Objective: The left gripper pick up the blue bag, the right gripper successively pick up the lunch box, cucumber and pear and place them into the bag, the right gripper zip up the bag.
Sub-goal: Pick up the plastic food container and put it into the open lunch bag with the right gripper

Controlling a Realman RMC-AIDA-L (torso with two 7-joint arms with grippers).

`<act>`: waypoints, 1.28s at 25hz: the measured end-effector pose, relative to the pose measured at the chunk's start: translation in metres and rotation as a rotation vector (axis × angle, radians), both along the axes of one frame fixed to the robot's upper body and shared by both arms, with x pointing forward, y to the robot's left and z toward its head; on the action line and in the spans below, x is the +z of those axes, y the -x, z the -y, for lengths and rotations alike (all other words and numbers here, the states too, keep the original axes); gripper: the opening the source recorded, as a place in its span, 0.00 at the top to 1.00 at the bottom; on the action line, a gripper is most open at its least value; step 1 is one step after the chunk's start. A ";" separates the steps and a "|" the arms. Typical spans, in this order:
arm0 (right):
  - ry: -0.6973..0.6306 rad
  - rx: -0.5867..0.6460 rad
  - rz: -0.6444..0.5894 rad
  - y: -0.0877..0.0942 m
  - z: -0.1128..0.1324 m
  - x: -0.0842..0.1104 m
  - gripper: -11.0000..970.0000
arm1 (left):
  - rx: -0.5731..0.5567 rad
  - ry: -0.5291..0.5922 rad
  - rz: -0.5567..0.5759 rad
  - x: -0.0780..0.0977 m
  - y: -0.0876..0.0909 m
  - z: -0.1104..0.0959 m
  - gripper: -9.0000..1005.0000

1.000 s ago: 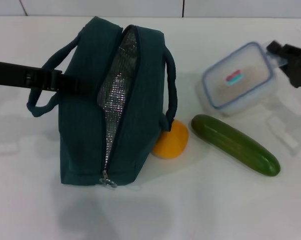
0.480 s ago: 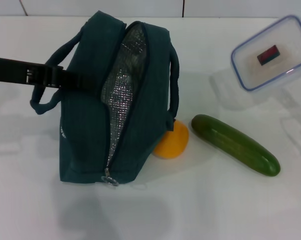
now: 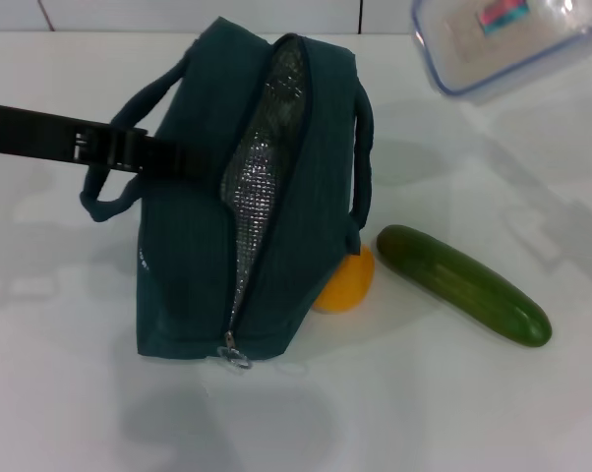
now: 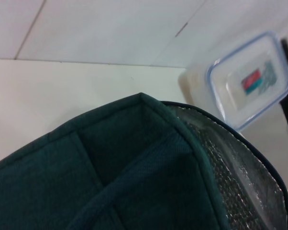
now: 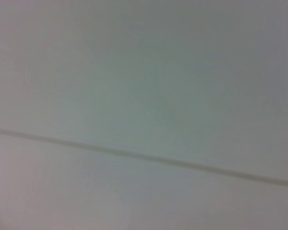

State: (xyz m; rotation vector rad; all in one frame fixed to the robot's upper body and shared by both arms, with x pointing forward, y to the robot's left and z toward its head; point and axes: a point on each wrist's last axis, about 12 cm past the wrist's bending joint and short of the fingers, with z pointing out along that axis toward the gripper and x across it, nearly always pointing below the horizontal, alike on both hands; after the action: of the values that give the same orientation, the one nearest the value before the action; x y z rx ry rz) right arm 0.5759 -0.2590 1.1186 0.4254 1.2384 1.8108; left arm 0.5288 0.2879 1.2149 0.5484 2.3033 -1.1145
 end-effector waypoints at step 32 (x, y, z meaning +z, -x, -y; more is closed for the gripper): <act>0.112 0.284 0.067 -0.040 -0.099 0.041 0.82 | 0.025 0.001 0.010 -0.006 -0.016 0.006 0.95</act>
State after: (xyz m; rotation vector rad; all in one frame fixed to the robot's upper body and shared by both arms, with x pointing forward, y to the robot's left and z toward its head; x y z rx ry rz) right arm 0.6157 -0.1600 1.1593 0.1291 1.4012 1.9611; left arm 0.5449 0.2815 1.2088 0.5225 2.2946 -1.0983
